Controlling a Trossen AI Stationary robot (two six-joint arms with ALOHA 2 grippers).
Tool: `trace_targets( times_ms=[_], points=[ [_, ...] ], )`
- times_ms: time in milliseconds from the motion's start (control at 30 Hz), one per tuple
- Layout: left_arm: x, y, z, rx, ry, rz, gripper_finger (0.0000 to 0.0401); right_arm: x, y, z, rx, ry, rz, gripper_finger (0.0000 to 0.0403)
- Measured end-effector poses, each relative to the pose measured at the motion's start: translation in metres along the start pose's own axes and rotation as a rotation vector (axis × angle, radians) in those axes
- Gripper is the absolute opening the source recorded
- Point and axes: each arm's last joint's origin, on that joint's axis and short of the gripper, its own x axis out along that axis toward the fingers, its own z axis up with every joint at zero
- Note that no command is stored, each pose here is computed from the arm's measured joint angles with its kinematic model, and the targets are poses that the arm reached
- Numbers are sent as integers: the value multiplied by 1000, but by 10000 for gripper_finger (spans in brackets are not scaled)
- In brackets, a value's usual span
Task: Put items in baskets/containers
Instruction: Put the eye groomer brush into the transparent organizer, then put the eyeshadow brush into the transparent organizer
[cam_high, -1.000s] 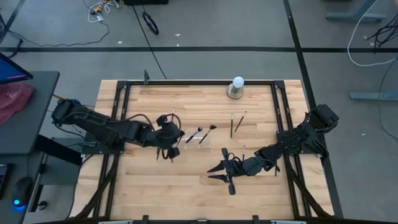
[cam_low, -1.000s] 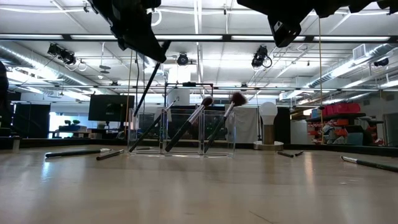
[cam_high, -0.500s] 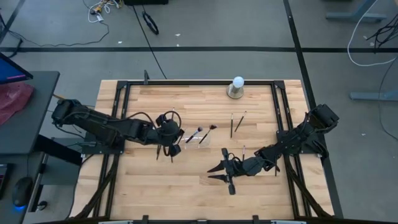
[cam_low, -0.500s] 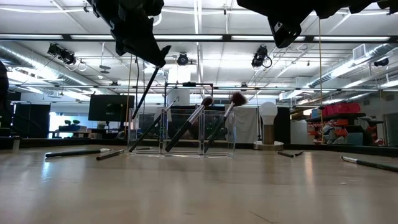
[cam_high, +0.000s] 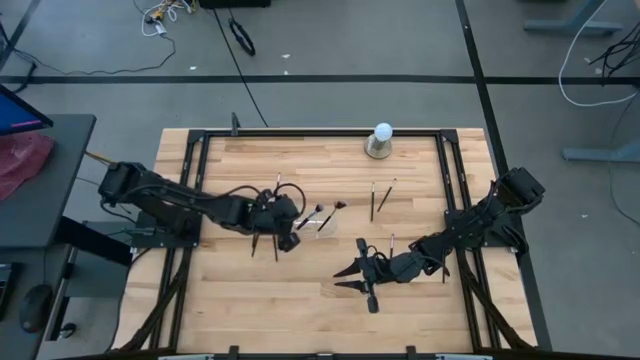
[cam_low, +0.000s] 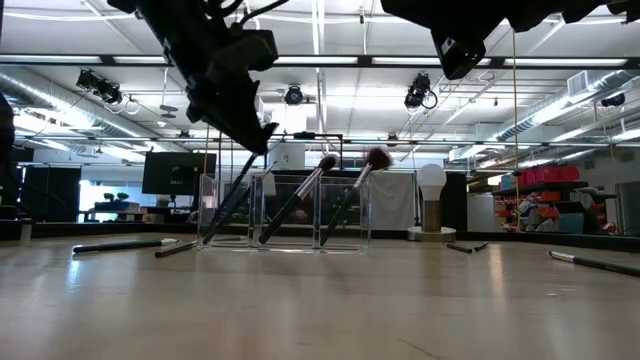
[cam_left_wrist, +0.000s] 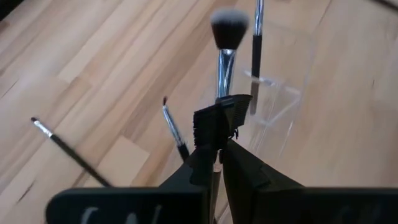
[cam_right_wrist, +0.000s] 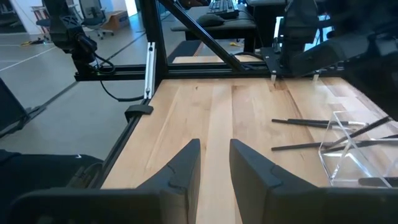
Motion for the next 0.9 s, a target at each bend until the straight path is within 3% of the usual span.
trace_targets(
  times_ms=[200, 533, 767, 900],
  points=[
    [2, 1, 1, -19, -8, 11, 51, 0, 0, 0, -1, 2, -1, 86],
    [0, 2, 2, -26, -22, 31, 132, 0, 0, 0, -1, 2, -1, 86],
    [-36, 3, 13, -25, -23, -57, 145, 0, 0, 0, 2, 2, -1, 86],
    [-63, -2, 4, 5, -11, -102, 136, 0, 0, 0, 10, 1, -1, 86]
  ],
)
